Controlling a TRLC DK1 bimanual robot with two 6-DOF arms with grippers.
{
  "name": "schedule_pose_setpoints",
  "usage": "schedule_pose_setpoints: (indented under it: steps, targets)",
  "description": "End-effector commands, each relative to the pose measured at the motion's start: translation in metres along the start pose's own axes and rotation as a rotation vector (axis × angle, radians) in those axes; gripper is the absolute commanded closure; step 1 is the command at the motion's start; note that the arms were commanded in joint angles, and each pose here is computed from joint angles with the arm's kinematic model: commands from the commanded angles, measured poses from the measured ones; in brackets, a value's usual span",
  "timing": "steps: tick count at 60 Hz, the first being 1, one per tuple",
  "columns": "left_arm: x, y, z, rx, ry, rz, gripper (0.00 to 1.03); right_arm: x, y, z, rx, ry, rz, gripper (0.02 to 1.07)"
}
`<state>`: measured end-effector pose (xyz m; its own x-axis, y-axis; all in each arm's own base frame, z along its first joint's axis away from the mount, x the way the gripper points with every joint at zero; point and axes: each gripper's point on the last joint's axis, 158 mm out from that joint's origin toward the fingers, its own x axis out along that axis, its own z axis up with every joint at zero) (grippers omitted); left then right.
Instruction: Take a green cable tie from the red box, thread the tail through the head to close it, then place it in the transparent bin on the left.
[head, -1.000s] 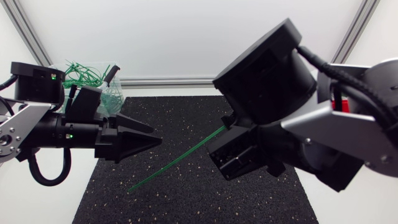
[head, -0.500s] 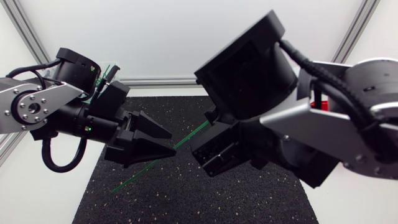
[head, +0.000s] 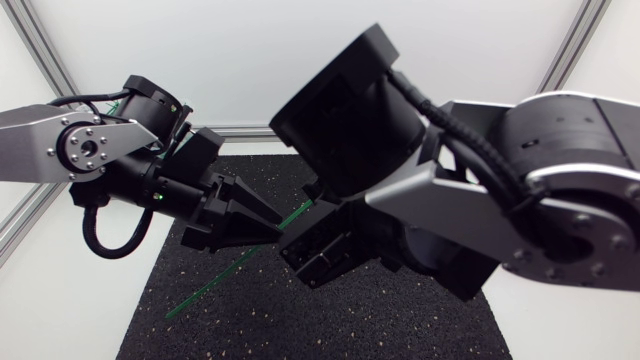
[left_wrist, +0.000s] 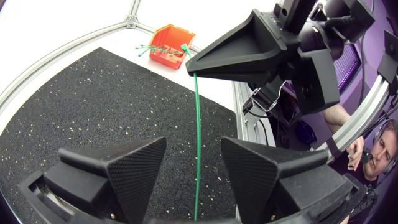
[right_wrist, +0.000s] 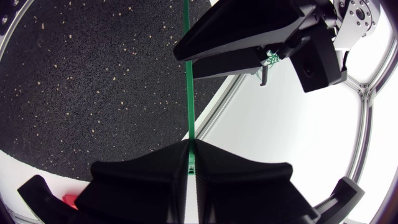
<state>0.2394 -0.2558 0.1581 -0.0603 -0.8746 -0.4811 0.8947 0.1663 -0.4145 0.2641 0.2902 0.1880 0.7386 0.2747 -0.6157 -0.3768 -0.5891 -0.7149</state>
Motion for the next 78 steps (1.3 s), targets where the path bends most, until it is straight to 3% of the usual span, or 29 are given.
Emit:
schedule_pose_setpoints:
  steps: [1,8,19,26,32,44,46,78]
  targets:
    - [-0.002,0.006,0.005,0.035,0.003,-0.005,0.47,0.0,-0.009,0.007,-0.029,-0.013,-0.015,1.01]
    - [0.0,0.01,0.003,0.036,0.015,-0.002,0.48,0.002,-0.008,0.009,-0.031,-0.014,-0.012,1.01]
    - [-0.005,0.015,0.008,0.043,0.006,0.011,0.65,0.003,-0.008,0.01,-0.034,-0.013,-0.009,1.01]
    - [-0.006,0.015,0.007,0.047,0.01,0.011,0.66,0.003,-0.009,0.01,-0.034,-0.012,-0.011,1.01]
    - [-0.005,0.015,0.006,0.043,0.016,0.011,0.83,0.003,-0.009,0.011,-0.034,-0.012,-0.011,1.01]
    - [-0.005,0.012,0.004,0.038,0.027,0.002,0.82,0.004,-0.008,0.012,-0.037,-0.013,-0.008,1.01]
    - [-0.004,0.011,0.004,0.04,0.03,-0.001,0.78,0.004,-0.008,0.013,-0.036,-0.014,-0.009,1.01]
    - [0.001,0.003,0.001,0.049,0.053,-0.024,0.79,0.006,-0.003,0.014,-0.041,-0.011,-0.002,1.01]
